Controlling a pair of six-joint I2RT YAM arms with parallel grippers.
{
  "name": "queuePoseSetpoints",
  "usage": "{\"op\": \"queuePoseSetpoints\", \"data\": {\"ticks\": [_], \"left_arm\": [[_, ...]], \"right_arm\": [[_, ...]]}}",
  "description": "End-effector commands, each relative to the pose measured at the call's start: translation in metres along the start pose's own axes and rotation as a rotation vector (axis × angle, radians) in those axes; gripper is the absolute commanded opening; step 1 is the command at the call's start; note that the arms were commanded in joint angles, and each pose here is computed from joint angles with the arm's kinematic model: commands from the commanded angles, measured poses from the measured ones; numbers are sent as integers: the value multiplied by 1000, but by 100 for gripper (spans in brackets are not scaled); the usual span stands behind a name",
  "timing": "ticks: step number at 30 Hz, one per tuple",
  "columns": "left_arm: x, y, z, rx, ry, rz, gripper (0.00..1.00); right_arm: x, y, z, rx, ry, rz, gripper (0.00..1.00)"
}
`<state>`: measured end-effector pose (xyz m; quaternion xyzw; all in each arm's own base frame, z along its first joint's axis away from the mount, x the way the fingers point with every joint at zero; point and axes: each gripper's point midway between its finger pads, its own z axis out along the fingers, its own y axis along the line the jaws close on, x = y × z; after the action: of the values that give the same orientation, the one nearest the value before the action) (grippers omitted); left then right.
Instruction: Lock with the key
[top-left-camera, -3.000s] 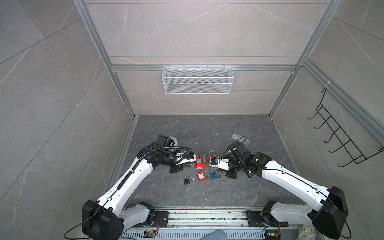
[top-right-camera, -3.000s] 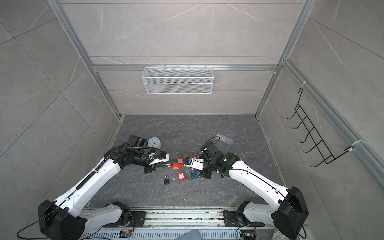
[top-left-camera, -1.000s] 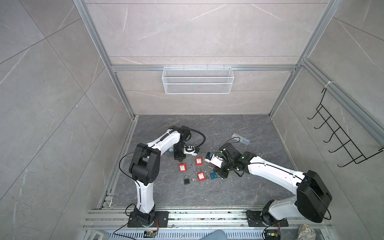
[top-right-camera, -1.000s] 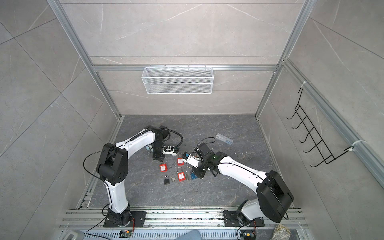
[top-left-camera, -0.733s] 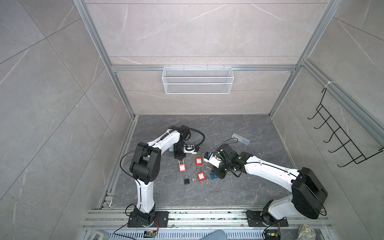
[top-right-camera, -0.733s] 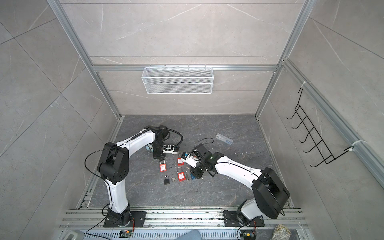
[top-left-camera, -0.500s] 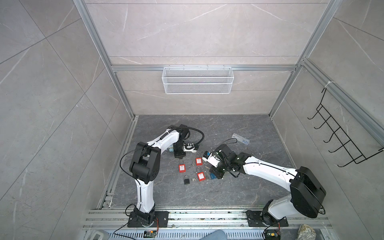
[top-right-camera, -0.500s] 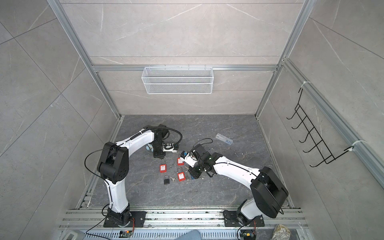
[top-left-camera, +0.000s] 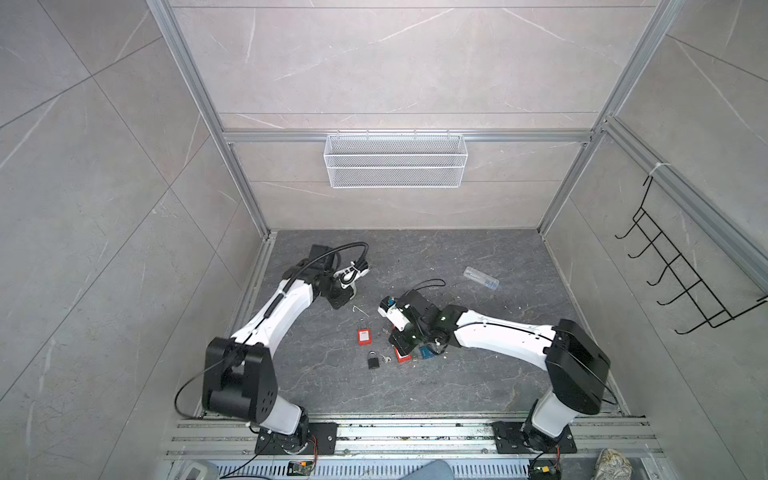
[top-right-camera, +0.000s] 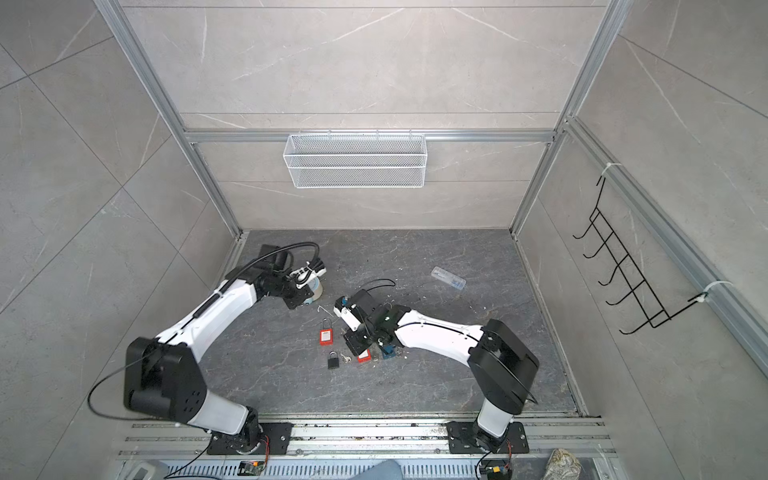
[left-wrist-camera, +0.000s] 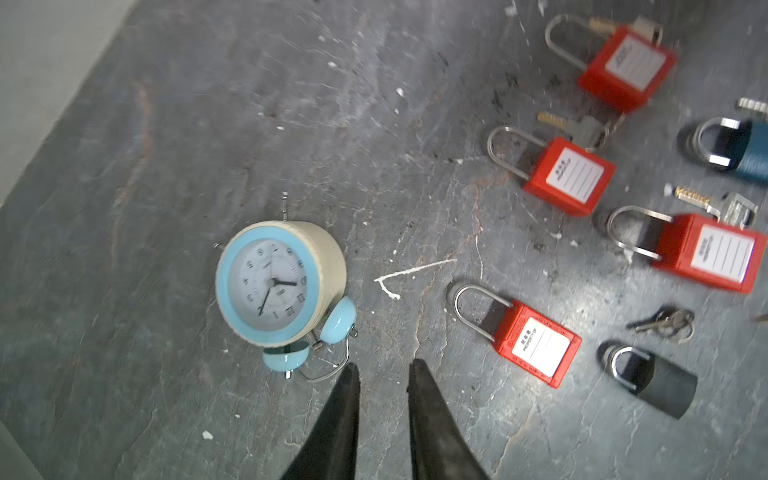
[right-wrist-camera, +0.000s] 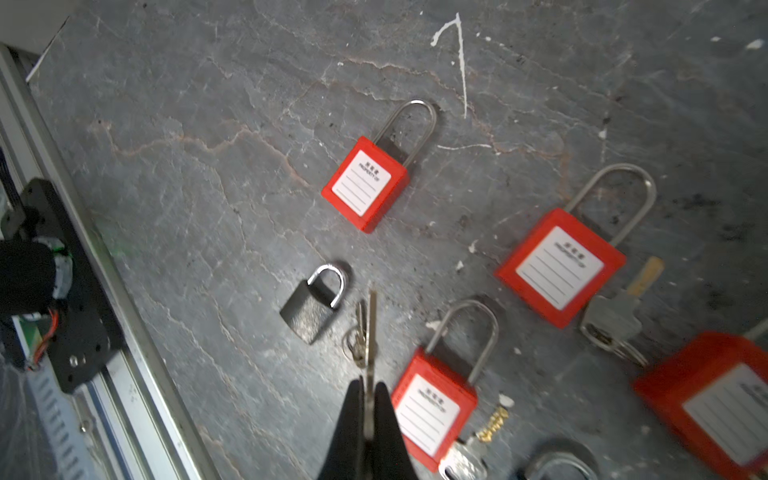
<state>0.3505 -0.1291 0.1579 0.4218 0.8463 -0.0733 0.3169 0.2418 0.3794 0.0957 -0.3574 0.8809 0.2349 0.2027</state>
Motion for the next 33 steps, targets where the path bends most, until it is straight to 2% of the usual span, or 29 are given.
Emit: {"op": "queuePoseSetpoints", "data": {"ticks": [1,9,17,21,23,25,33], "left_arm": [[-23,2,-21,-4,-224,-164,26],[-11,-7,-44,-70,-330,-266,32],[-4,-9,-37,-63,-314,-286,33],[-4,-9,-34,-55,-315,-288,33],[-3,-9,-32,-53,-313,-287,33],[-3,-10,-32,-50,-314,-282,34],[4,0,-31,-121,-333,-323,35]], "right_arm": [[-17,-2,17,18,5,123,4],[-14,-9,61,39,84,223,5],[-8,-19,86,76,110,298,8],[-9,-21,86,82,100,306,17],[-12,-21,83,87,89,306,33],[-14,-23,80,99,82,300,39],[-34,-36,35,222,0,227,42]]}}
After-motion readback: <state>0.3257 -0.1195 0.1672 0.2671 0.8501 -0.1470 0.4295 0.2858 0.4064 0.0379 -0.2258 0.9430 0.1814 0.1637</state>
